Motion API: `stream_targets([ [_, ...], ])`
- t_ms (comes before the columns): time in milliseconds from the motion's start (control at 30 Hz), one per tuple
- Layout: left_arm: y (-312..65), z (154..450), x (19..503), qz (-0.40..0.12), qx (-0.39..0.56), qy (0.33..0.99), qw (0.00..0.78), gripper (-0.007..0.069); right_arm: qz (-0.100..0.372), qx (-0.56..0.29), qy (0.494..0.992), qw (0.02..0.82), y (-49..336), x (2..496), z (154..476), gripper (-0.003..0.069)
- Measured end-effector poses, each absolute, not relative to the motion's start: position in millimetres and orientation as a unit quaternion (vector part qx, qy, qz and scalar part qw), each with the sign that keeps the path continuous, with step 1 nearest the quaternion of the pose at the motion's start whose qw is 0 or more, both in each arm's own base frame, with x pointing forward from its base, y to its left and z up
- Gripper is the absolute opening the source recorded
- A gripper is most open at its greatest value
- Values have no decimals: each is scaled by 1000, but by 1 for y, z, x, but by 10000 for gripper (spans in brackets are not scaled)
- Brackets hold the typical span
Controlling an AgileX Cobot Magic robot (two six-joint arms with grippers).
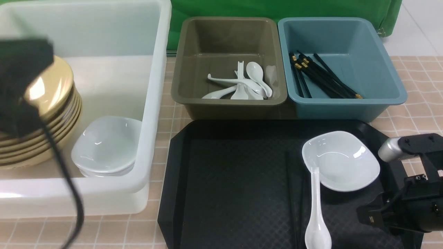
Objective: On brown table put chopsticks spoon bowls plates into blue grey white boxes.
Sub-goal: 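Reach down and grasp the white spoon resting in the bowl with the right gripper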
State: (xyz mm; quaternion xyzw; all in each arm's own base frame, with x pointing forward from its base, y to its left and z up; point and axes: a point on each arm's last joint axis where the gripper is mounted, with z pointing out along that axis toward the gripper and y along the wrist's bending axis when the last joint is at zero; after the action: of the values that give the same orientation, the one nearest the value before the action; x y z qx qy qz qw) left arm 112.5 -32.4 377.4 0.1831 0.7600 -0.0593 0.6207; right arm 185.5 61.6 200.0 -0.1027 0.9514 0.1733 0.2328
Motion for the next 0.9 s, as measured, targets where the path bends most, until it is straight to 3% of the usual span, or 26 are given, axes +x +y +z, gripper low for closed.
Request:
stream_targets([
  [333, -21, 283, 67, -33, 161, 753, 637, -9, 190, -138, 943, 235, 91, 199, 199, 379],
  [700, -13, 272, 56, -8, 123, 685, 718, -9, 171, -155, 956, 182, 119, 242, 162, 377],
  [833, -13, 272, 56, -8, 122, 683, 720, -9, 178, -165, 955, 170, 124, 250, 161, 315],
  [900, -13, 272, 56, -8, 122, 683, 721, -9, 180, -187, 951, 168, 126, 251, 163, 211],
])
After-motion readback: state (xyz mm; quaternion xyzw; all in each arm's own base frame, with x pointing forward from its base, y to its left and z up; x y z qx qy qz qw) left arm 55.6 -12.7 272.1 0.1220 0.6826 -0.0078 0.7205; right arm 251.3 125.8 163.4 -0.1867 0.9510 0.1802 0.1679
